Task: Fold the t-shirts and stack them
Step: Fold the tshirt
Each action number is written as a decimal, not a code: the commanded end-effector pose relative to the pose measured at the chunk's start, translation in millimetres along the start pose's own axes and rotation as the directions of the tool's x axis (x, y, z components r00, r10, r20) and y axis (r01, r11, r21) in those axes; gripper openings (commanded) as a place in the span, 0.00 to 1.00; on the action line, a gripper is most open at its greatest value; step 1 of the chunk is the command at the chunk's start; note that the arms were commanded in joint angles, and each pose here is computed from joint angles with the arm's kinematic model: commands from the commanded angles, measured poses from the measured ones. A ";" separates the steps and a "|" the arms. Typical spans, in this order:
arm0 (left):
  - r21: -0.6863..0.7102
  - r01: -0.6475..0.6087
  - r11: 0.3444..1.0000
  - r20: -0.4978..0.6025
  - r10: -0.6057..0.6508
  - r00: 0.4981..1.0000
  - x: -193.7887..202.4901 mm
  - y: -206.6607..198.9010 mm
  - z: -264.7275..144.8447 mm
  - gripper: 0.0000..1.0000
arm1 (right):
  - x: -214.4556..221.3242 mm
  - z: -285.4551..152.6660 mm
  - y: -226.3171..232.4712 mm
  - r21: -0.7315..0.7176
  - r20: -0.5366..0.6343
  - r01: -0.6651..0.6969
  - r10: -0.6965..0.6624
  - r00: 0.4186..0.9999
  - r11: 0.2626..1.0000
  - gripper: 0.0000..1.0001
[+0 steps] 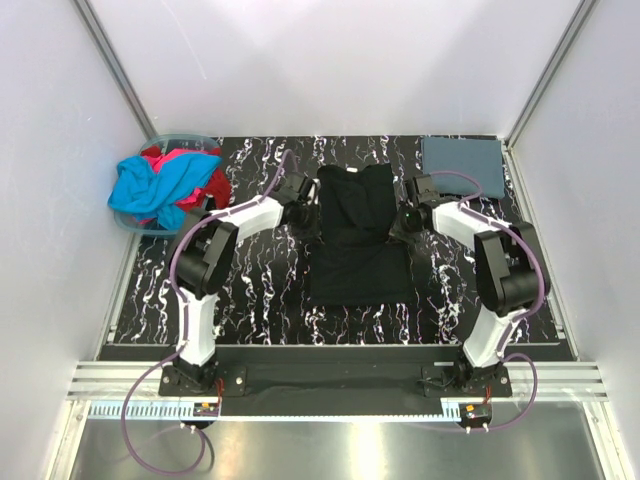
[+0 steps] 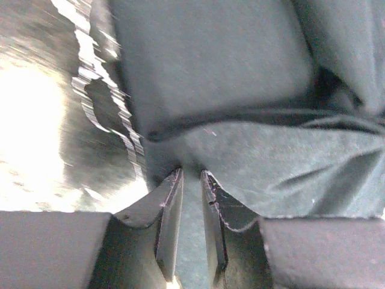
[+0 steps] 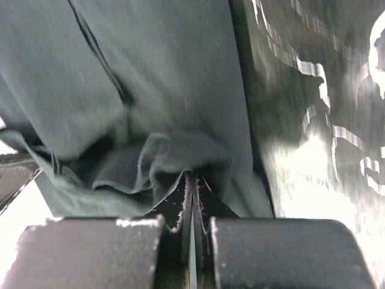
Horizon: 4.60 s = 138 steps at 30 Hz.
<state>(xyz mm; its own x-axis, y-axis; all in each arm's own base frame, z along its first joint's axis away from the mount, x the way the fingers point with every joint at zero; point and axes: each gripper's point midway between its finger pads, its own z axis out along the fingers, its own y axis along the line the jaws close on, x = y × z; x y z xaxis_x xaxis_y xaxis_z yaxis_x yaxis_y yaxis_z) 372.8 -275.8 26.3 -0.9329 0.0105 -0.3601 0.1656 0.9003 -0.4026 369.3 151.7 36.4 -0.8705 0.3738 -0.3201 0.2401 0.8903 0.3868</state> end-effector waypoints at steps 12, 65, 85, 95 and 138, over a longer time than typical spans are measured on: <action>0.039 -0.002 0.999 0.097 -0.002 0.995 -49.1 -6.1 -3.1 0.25 | -38.7 26.2 -24.6 0.131 0.105 -0.020 0.006 0.994 0.991 0.00; 0.362 -0.073 0.929 0.221 -0.010 0.975 -155.2 -39.9 -32.5 0.36 | -19.4 -37.0 -18.5 -0.051 -0.006 0.092 -0.093 0.996 0.994 0.32; 0.245 -0.069 0.967 0.006 0.070 0.998 69.3 -33.2 -120.0 0.46 | 104.4 -82.4 -56.4 0.028 -0.131 -0.414 0.414 0.901 0.910 0.52; 0.251 0.009 0.968 -0.068 0.008 0.998 136.8 -19.7 -81.2 0.48 | 118.9 -65.8 -76.1 0.065 -0.084 -0.492 0.496 0.864 0.868 0.49; 0.225 0.019 0.974 0.012 -0.022 1.000 135.3 -31.8 -96.8 0.00 | 117.2 -112.2 -65.4 -0.200 0.092 -0.306 0.329 0.940 0.931 0.00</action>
<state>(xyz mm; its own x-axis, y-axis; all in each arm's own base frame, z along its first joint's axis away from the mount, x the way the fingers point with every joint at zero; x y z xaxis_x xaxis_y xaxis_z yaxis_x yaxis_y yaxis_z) 203.5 -253.3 36.4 -0.9606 -0.0289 -0.2763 0.1421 0.8034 -0.5782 211.0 108.9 61.8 -0.6815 0.6987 -0.2177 0.4542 0.6370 0.6229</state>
